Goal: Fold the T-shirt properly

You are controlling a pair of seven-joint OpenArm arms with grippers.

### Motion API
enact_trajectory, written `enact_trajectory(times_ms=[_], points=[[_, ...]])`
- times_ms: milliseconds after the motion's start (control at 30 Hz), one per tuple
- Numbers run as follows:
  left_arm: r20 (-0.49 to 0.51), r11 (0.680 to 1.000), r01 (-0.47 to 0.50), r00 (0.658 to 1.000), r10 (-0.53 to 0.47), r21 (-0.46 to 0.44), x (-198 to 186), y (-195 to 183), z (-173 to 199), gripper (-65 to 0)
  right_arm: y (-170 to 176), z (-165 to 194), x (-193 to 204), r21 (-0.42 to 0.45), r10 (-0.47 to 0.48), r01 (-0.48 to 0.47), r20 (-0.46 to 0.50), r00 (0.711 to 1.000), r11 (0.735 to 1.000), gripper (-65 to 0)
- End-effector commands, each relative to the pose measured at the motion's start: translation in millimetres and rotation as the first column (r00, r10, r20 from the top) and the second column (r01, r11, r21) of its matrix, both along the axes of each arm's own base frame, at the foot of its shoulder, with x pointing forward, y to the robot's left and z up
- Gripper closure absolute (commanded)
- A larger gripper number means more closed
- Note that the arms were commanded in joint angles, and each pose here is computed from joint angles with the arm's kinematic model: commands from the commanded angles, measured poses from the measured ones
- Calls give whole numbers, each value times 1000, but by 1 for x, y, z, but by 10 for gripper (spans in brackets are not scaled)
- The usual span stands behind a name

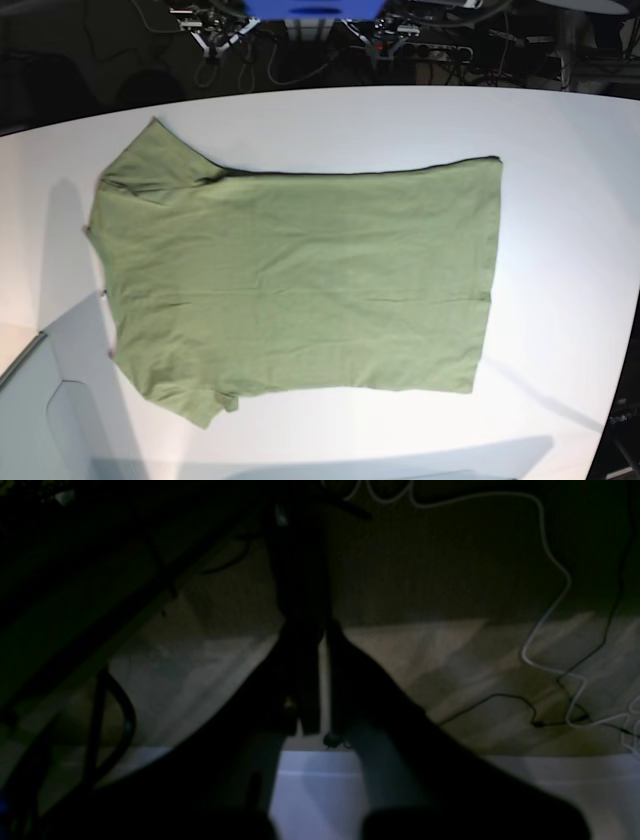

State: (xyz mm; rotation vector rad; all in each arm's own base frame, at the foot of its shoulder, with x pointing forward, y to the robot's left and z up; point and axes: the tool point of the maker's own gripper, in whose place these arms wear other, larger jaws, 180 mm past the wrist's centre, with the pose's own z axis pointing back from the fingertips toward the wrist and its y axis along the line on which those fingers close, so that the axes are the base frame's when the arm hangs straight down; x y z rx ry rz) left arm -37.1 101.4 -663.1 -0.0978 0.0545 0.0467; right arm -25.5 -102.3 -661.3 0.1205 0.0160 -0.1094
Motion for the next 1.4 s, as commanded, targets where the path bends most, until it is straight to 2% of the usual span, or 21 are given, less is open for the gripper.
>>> enact_trajectory(times_ms=[0, 367, 533, 767, 967, 1033, 1167, 1367], points=[[-13, 1000, 1, 1000, -1, -4, -7, -3, 1, -1, 2, 1, -7, 18, 4, -4, -13, 1000, 1000, 0], [-29, 1000, 3, 1000, -3, -1, -20, 0, 1, 0, -16, 1, -19, -8, 12, -12, -34, 999, 1000, 0], [-29, 1000, 8, 1000, -8, -1, -21, 0, 2, 0, -15, 2, -26, -3, 17, -17, -75, 997, 1000, 0], [-29, 1000, 0, 1000, 0, 1, -21, 1, 1, 0, -14, 2, -33, 0, 16, -17, -84, 996, 1000, 0], [-49, 1000, -1, 999, 1, 3, -35, 2, 3, 0, -15, 8, -35, -1, 24, -24, -26, 999, 1000, 0], [-16, 1000, -1, 1000, 1, 1, -29, 2, 4, 0, -14, 12, -41, 2, 28, -28, -23, 999, 1000, 0], [41, 1000, 6, 999, -7, 28, -45, 20, 15, 0, -22, 23, -52, -5, 45, -45, -17, 999, 999, 0], [192, 997, 38, 980, -50, 66, -45, 47, 54, 0, -36, 62, -49, -31, 84, -81, 119, 989, 996, 0]])
